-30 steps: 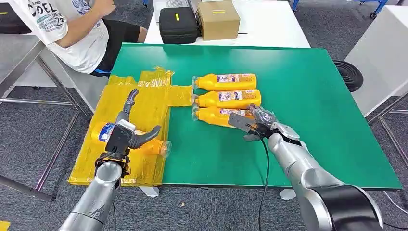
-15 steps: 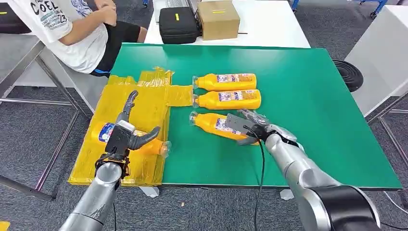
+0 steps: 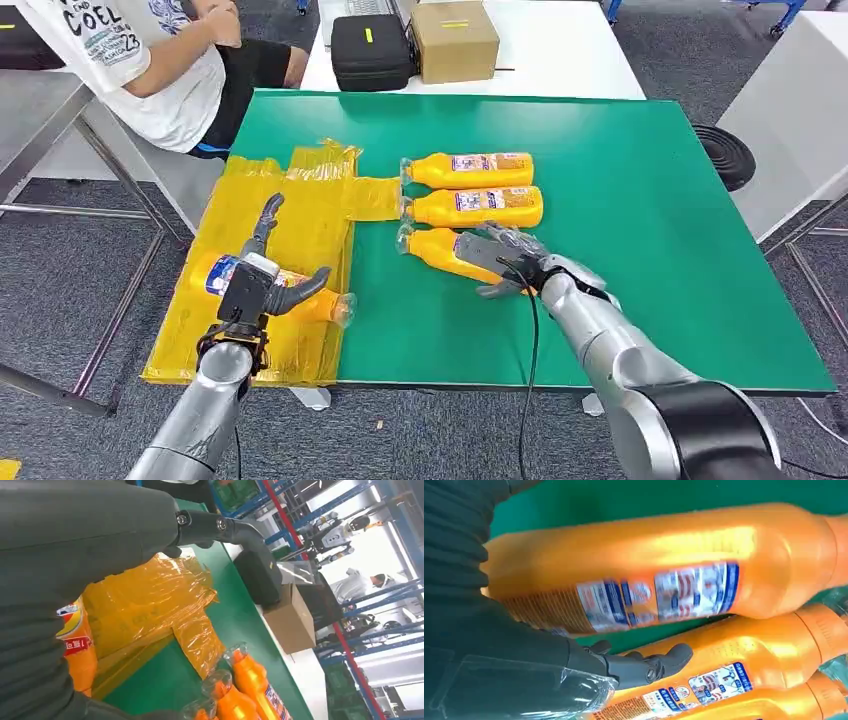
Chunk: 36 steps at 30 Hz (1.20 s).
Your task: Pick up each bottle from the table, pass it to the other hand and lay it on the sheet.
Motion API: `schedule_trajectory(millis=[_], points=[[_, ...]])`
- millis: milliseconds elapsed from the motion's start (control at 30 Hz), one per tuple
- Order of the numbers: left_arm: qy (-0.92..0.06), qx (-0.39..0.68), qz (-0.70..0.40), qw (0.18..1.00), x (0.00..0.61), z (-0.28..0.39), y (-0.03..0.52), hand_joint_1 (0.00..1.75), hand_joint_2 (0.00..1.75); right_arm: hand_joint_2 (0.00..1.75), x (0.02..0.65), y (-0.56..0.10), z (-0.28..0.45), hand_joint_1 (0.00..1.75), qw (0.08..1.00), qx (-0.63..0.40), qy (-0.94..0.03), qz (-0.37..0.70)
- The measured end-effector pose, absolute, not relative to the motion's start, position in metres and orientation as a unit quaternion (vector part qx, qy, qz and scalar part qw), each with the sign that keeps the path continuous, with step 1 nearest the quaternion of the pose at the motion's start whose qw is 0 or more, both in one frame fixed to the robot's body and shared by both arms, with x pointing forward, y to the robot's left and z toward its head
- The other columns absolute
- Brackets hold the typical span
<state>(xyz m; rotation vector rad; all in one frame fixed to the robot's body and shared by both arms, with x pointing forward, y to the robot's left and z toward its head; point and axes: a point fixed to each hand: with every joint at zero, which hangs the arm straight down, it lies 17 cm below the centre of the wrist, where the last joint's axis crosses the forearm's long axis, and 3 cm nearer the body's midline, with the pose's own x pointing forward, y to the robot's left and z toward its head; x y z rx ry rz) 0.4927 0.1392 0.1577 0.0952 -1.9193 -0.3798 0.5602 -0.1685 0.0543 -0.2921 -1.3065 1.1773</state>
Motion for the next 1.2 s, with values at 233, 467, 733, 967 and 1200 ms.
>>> schedule_trajectory(millis=[233,467,733,967,1200], points=[[-0.813,0.041,-0.160,0.559,0.493,0.157,0.141,0.00,1.75,1.75,0.560,-0.167,0.054,0.00,0.630,-0.126,-0.569,0.513],[-0.809,0.032,-0.161,0.564,0.492,0.154,0.139,0.00,1.75,1.75,0.556,-0.171,0.044,0.00,0.645,-0.125,-0.555,0.510],[-0.806,0.027,-0.162,0.569,0.492,0.150,0.139,0.00,1.75,1.75,0.558,-0.184,0.041,0.00,0.658,-0.136,-0.544,0.503],[-0.802,0.025,-0.164,0.574,0.492,0.147,0.139,0.00,1.75,1.75,0.558,-0.193,0.038,0.00,0.665,-0.144,-0.534,0.501],[-0.802,0.025,-0.163,0.574,0.492,0.146,0.139,0.00,1.75,1.75,0.559,-0.196,0.037,0.00,0.666,-0.145,-0.533,0.501]])
